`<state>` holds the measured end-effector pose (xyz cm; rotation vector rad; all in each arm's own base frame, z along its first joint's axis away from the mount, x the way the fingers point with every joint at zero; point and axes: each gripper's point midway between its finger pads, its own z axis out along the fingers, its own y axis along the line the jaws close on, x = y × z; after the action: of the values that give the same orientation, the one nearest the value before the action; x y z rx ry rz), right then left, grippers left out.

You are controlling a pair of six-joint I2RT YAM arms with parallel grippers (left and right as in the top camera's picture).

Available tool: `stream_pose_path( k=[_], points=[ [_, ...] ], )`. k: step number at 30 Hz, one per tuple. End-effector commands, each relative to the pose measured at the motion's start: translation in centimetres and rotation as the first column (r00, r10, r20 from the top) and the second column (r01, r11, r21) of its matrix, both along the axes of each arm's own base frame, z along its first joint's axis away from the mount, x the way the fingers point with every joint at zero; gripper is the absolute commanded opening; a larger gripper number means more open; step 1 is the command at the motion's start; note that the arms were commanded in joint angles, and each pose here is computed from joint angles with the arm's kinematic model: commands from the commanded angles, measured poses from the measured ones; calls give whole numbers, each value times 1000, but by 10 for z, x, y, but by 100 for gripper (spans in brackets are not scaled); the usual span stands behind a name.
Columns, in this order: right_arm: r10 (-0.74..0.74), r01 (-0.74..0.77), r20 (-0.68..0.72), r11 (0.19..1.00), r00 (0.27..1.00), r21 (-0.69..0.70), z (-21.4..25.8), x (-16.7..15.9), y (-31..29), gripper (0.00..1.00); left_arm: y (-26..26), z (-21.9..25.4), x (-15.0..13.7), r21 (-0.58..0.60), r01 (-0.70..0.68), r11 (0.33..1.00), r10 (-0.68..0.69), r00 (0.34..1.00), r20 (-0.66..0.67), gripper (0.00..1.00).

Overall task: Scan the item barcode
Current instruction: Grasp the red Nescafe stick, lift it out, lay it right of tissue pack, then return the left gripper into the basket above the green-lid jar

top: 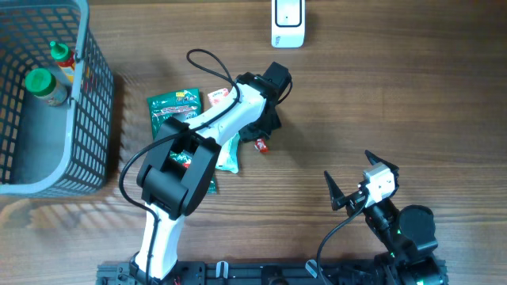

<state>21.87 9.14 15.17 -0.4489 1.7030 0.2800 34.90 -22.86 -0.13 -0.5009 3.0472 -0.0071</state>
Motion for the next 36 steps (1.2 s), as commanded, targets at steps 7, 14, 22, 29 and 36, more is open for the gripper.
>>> stream_pose_path(
  k=[7,14,22,29,36],
  points=[
    [10,-11,22,1000,1000,3,7,-1,1,100,60,116,38,211,-35,977,-50,922,384,100],
    [10,-11,22,1000,1000,3,7,-1,1,100,55,251,69,261,197,945,-325,659,678,100],
    [10,-10,22,1000,1000,3,7,-1,1,100,202,379,80,254,-238,937,-131,433,892,100],
    [11,-11,22,1000,1000,3,7,-1,1,100,361,376,50,-137,-594,793,360,276,891,100],
    [11,-11,22,1000,1000,3,7,-1,1,100,447,351,30,-603,-673,428,773,-74,631,100]
  ],
)
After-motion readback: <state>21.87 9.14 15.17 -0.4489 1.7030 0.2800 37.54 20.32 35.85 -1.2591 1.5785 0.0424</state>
